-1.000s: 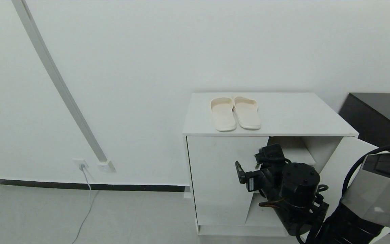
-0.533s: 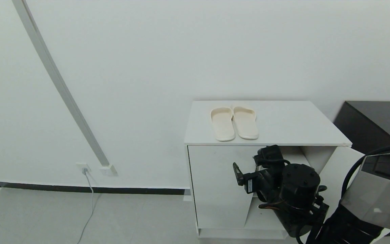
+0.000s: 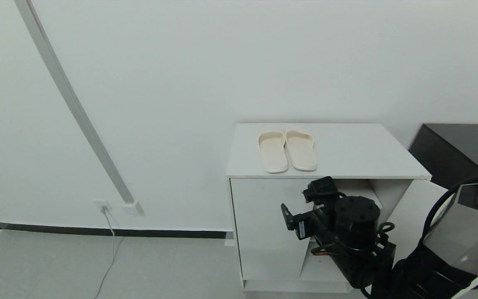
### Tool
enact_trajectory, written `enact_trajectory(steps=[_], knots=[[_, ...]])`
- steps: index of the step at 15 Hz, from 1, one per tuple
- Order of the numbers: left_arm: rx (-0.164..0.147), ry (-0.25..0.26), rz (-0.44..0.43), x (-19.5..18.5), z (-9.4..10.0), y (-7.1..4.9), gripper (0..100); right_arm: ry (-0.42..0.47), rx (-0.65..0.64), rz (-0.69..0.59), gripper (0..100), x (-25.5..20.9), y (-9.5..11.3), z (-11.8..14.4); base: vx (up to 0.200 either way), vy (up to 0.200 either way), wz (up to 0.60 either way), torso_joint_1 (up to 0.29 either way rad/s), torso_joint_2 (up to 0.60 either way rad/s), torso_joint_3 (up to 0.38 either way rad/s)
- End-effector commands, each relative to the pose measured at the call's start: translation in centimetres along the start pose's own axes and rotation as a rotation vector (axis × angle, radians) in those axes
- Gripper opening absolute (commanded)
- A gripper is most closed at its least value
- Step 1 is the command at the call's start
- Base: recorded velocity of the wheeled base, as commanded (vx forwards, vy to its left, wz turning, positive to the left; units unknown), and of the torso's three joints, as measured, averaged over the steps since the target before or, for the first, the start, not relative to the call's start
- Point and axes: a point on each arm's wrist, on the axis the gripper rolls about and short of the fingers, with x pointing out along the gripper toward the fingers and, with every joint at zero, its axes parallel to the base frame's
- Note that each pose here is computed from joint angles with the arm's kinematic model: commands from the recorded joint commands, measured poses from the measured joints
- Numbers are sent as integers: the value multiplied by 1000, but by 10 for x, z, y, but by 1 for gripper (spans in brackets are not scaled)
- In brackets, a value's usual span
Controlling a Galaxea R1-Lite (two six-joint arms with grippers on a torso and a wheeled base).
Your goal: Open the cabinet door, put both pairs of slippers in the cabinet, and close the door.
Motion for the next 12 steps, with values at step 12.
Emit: enact_trajectory(steps=[12], knots=[[4,1,0,0,0,0,0,58,162,-49,100,12,6,93,17,0,0,0,0,0]])
